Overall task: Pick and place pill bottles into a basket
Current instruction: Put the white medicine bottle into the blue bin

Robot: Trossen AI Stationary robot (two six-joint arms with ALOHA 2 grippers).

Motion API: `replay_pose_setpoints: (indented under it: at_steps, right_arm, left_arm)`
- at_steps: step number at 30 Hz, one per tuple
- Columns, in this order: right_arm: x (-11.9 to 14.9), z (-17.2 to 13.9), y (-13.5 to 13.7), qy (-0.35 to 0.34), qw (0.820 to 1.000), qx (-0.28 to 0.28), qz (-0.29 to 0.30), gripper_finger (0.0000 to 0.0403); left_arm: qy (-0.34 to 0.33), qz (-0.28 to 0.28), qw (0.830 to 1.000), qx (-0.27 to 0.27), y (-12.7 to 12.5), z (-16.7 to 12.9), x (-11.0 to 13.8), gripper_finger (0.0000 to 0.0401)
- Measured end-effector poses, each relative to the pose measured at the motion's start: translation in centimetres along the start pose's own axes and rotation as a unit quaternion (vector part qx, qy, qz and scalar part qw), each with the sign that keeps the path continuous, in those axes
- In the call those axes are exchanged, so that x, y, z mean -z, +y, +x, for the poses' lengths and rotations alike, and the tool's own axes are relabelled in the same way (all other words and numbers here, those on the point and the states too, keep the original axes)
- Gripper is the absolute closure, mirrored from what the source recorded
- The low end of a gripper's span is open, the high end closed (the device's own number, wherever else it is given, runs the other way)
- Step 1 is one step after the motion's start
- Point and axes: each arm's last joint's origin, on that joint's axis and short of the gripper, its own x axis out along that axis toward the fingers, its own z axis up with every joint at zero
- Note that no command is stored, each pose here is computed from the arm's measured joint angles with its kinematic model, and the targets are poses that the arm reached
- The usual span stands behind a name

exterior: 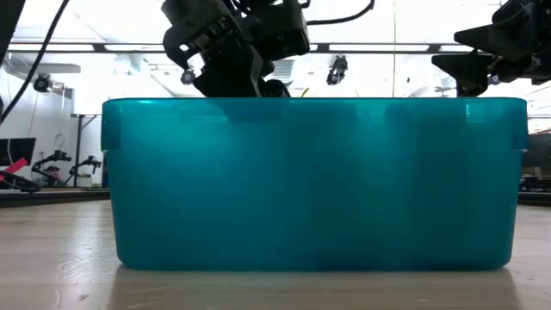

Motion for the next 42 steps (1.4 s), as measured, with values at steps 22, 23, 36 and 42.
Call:
replay_pose_setpoints:
  at_steps: [22, 23, 36, 42]
  right_arm:
    - [0.00, 0.00, 0.00, 0.000, 1.000, 0.000, 0.000, 0.0151]
    - [0.00, 0.00, 0.00, 0.000, 1.000, 0.000, 0.000, 0.0150]
    - [0.00, 0.00, 0.00, 0.000, 1.000, 0.000, 0.000, 0.0156]
    - [0.00, 0.00, 0.00, 0.000, 1.000, 0.000, 0.000, 0.0150]
  left_arm:
    - [-0.005, -0.003, 1.000, -0.002, 0.36, -0.10, -0.09, 0.0196]
    - [-0.007, -0.003, 1.000, -0.003, 0.37, -0.10, -0.13, 0.0202]
    - [-0.017, -0.001, 1.000, 0.002, 0.34, -0.14, -0.30, 0.0244]
    - [-0.014, 0.000, 1.000, 0.004, 0.33, -0.03, -0.05, 0.0244]
